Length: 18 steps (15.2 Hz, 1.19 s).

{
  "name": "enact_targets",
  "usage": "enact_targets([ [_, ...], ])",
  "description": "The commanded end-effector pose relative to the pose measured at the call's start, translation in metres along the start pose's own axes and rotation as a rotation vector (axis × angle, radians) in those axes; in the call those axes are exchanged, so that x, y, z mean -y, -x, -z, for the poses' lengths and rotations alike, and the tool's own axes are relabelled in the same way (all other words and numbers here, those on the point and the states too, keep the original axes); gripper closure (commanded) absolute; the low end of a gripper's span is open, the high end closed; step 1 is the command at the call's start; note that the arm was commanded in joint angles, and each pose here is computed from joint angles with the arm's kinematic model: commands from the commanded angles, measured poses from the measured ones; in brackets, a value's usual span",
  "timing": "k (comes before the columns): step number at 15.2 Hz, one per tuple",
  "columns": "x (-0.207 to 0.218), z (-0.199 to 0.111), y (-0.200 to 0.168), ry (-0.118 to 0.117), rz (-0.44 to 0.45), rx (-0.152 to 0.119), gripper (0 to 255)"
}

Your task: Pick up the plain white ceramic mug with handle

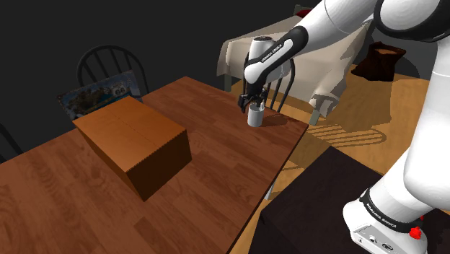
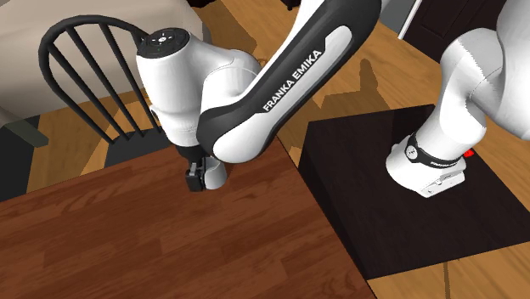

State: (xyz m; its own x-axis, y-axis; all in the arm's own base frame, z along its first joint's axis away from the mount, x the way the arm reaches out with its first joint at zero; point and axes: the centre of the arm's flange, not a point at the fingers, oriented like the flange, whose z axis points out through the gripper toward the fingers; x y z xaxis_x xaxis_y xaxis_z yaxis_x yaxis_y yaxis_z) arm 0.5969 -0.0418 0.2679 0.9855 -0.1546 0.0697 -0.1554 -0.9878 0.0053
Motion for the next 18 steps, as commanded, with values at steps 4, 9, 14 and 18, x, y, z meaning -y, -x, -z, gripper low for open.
enact_targets([
  [4, -0.001, -0.007, 0.001, 0.0, 0.0, 0.0, 255],
  [9, -0.001, -0.007, 0.001, 0.0, 0.0, 0.0, 255],
  [14, 0.0, 0.004, 0.0, 0.0, 0.0, 0.0, 255],
  [18, -0.001, 0.025, -0.002, 0.0, 0.0, 0.0, 255],
])
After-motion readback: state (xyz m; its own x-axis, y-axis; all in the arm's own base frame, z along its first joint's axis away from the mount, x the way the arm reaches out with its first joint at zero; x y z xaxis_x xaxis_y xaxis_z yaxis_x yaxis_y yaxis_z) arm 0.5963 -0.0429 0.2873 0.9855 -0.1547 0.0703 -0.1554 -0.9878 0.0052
